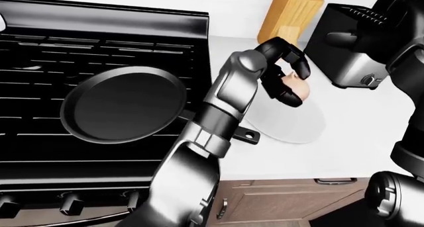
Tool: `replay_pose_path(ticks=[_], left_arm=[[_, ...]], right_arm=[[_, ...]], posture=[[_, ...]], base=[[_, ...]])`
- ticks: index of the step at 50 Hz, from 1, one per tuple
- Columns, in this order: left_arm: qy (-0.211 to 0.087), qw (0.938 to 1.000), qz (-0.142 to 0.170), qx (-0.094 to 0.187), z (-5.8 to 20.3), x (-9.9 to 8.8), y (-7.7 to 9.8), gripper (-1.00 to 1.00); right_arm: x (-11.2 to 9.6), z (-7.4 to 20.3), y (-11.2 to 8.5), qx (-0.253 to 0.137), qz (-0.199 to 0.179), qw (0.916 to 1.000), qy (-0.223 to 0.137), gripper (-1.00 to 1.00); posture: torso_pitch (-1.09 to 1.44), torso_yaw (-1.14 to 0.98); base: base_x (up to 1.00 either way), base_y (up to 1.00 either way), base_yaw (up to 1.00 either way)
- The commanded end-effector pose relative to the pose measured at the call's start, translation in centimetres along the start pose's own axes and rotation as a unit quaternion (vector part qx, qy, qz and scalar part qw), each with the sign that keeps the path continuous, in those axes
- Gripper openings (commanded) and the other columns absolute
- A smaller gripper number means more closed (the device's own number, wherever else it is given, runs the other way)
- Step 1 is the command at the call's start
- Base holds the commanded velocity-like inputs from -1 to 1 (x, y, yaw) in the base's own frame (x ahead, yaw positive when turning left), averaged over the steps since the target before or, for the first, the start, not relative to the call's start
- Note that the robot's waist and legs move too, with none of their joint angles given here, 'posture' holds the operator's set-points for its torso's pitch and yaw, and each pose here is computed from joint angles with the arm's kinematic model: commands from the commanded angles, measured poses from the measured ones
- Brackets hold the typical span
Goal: Pick the onion from the pan and place it on the plate.
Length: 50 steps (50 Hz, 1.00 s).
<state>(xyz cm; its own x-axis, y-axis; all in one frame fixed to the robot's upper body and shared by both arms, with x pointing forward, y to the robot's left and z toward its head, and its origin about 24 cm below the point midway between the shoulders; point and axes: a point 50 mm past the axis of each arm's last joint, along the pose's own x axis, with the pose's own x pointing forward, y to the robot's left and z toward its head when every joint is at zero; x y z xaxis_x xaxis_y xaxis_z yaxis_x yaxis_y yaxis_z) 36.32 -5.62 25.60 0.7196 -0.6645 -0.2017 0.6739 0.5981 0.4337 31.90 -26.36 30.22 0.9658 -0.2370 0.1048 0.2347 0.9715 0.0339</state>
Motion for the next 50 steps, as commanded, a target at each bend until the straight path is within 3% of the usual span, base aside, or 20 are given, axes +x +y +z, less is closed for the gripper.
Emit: replay_pose_path(ticks=[1, 23, 28, 50], left_arm=[[-0.052, 0.9983, 0.015, 0.020, 2.6, -0.5, 0.5, -0.85], [-0.036, 0.9992, 0.010, 0.013, 0.7, 1.1, 0.0, -0.85], [-0.034, 0.9988, 0.010, 0.034, 0.4, 1.3, 0.0, -0.85], [-0.021, 0.9990, 0.012, 0.037, -0.7, 1.8, -0.1, -0.76]], right_arm=[[-0.4, 1.9, -0.3, 0.002, -0.006, 0.9990, -0.044, 1.00], [-0.6, 1.8, -0.5, 0.004, -0.009, 0.9989, -0.045, 1.00], [-0.5, 1.8, -0.6, 0.005, -0.009, 0.9989, -0.045, 1.00], [-0.5, 1.8, -0.9, 0.007, -0.012, 0.9988, -0.046, 1.00]], posture=[[0.00, 0.00], [0.00, 0.00], [0.00, 0.00], [0.00, 0.00]], base=[[0.00, 0.00, 0.00], [0.00, 0.00, 0.00], [0.00, 0.00, 0.00], [0.00, 0.00, 0.00]])
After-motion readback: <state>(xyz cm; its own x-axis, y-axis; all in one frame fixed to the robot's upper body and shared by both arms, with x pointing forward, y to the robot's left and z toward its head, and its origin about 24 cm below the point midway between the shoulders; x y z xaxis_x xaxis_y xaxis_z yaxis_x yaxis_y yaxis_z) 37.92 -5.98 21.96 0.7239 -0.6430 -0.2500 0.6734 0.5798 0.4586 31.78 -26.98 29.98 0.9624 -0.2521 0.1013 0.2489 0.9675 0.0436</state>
